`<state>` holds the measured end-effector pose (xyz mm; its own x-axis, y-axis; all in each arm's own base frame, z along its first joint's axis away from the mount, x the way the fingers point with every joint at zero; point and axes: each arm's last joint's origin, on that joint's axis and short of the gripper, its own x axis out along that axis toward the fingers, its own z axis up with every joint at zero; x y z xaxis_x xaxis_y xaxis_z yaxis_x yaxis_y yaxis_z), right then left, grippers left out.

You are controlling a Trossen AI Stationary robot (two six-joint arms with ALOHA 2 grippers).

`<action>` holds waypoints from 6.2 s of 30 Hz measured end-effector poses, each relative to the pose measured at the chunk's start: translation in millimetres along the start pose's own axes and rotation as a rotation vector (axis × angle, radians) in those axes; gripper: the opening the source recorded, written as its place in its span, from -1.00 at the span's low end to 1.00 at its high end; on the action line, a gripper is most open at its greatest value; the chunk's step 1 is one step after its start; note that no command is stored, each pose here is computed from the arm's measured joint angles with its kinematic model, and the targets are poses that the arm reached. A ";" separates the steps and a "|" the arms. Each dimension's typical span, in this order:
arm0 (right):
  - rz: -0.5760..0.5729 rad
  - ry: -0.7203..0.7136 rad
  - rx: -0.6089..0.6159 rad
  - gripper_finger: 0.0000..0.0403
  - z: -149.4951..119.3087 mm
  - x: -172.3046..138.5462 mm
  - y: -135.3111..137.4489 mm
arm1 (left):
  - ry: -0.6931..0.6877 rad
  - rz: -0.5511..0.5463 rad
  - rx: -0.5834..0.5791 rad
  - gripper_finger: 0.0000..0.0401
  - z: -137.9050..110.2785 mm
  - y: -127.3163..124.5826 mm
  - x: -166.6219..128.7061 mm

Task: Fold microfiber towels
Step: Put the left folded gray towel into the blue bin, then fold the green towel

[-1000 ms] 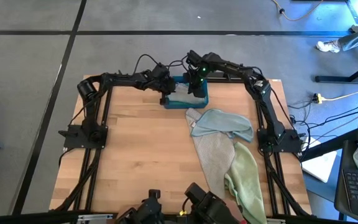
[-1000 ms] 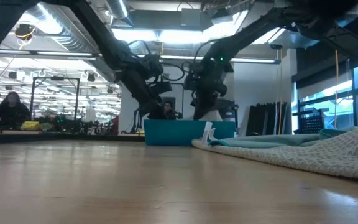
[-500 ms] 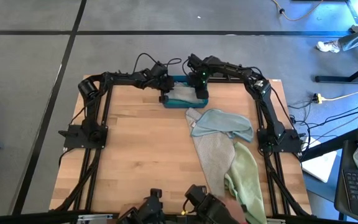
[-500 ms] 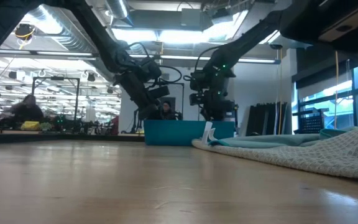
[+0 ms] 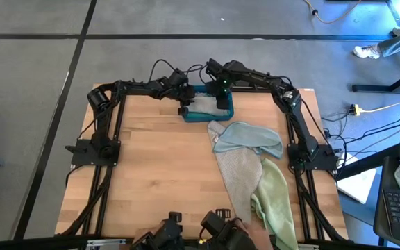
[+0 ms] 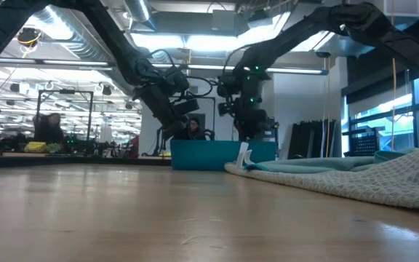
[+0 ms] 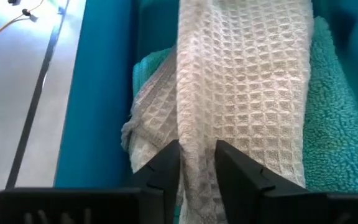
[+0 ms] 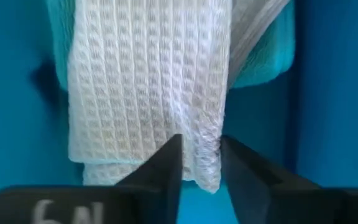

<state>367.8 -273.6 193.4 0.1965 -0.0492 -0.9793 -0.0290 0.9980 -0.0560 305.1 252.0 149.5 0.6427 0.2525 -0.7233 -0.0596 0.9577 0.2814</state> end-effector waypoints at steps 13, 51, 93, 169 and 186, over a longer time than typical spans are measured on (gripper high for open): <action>-0.026 -0.062 0.051 0.21 32.6 -46.9 19.3 | 0.039 0.048 -0.014 -0.27 12.7 0.9 -33.7; -0.167 0.243 0.473 -0.16 28.0 -101.7 186.4 | -0.473 0.058 -0.095 -0.36 15.6 -58.6 -176.1; -0.095 0.127 0.979 -0.16 -121.9 -92.2 523.1 | -0.701 -0.308 0.214 -0.36 79.6 -186.8 -183.9; -0.372 -0.335 0.356 -0.97 -15.2 -204.2 397.7 | -0.848 -0.235 0.255 -0.30 97.7 -245.9 -211.3; -0.305 -0.523 0.220 -0.97 24.1 -206.9 375.4 | -0.720 -0.025 0.399 -0.09 96.1 -259.7 -183.6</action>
<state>339.9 112.2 379.7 0.6176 -0.3621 -0.6982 0.2945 0.9296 -0.2216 276.1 -56.4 269.8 0.9807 -0.0487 -0.1894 0.1504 0.8066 0.5717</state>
